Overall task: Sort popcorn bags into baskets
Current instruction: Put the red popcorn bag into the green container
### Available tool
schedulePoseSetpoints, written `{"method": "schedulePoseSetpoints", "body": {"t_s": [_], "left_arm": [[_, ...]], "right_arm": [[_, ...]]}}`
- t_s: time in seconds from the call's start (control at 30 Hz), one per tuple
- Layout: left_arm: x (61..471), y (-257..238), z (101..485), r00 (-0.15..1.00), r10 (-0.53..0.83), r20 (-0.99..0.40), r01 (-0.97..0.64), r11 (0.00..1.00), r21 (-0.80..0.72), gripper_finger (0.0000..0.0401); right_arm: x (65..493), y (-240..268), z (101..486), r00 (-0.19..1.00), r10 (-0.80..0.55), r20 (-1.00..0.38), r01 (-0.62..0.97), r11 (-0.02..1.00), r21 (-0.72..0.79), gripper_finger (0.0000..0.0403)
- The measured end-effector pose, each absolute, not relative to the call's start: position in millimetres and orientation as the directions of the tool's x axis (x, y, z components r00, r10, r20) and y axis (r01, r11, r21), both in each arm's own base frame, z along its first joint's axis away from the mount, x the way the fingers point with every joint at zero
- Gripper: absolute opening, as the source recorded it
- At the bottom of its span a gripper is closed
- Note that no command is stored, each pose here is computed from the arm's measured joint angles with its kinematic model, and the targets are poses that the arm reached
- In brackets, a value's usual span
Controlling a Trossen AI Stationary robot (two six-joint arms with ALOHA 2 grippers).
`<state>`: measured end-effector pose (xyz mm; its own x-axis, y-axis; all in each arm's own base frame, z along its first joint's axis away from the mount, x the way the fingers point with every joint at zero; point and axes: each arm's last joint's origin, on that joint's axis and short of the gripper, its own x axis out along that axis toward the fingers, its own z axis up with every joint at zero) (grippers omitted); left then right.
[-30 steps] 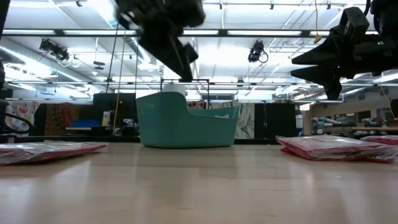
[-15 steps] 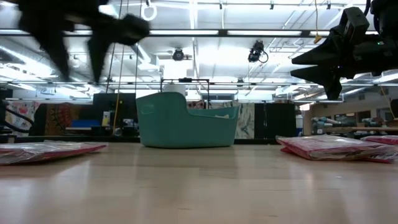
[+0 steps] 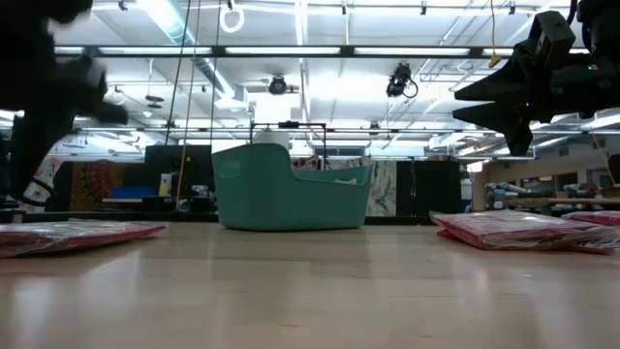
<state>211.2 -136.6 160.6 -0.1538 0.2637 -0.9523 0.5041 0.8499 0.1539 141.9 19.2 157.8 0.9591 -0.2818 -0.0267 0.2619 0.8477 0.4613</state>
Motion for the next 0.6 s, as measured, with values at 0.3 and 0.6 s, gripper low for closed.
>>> {"method": "schedulePoseSetpoints", "body": {"t_s": [0.3, 0.6], "left_arm": [[191, -120, 140, -0.073, 0.529, -0.846, 0.643, 0.673, 0.365, 0.0142], [190, -137, 136, 0.027, 0.486, -0.874, 0.708, 0.608, 0.360, 0.0142]], "right_arm": [[142, 19, 158, 0.959, -0.282, -0.027, 0.262, 0.848, 0.461, 0.0158], [142, 19, 158, 0.959, -0.282, -0.027, 0.262, 0.848, 0.461, 0.0158]]}}
